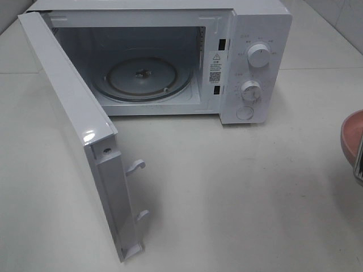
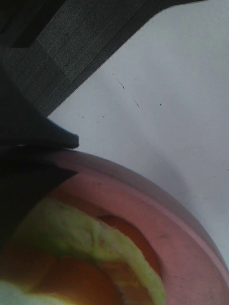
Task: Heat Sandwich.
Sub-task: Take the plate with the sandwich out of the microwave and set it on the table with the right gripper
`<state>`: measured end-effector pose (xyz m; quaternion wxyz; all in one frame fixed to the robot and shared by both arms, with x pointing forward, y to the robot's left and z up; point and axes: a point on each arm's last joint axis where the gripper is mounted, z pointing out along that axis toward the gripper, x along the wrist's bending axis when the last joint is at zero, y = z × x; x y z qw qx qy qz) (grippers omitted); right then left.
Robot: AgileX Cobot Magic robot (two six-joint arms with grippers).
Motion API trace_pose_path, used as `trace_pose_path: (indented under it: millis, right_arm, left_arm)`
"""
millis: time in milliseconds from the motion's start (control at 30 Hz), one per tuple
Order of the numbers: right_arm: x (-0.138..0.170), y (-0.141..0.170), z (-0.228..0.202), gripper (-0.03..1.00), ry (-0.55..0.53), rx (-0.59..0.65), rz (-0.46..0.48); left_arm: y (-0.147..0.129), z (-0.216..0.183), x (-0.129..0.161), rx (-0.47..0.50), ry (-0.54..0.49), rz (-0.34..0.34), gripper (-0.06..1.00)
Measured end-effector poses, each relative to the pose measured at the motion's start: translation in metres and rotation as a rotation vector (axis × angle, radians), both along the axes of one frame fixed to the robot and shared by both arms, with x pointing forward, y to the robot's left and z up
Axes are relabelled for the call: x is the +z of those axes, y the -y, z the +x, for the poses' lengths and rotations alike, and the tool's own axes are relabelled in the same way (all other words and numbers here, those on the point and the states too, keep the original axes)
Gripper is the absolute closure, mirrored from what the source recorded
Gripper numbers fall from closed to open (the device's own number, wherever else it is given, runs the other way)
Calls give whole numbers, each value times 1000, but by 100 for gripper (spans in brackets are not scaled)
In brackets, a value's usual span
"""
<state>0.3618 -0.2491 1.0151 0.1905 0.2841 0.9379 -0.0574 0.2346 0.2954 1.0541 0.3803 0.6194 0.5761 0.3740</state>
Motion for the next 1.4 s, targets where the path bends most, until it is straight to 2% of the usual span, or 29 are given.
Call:
trace_pose_path:
  millis: [267,767,1267,1400]
  right_arm:
    - [-15,-8,13,91,-32,-103,-23]
    - [-27,-33,66,91,60,-300,-34]
    - [-42,-12,112,91,103,-520,47]
    - [-50,-3,121,91,115,-561,36]
  left_arm:
    - [0,0,0,0,0,0,-5]
    - [0,0,0,0,0,0,-5]
    - [0,0,0,0,0,0,-5]
    - [0,0,0,0,0,0,-5]
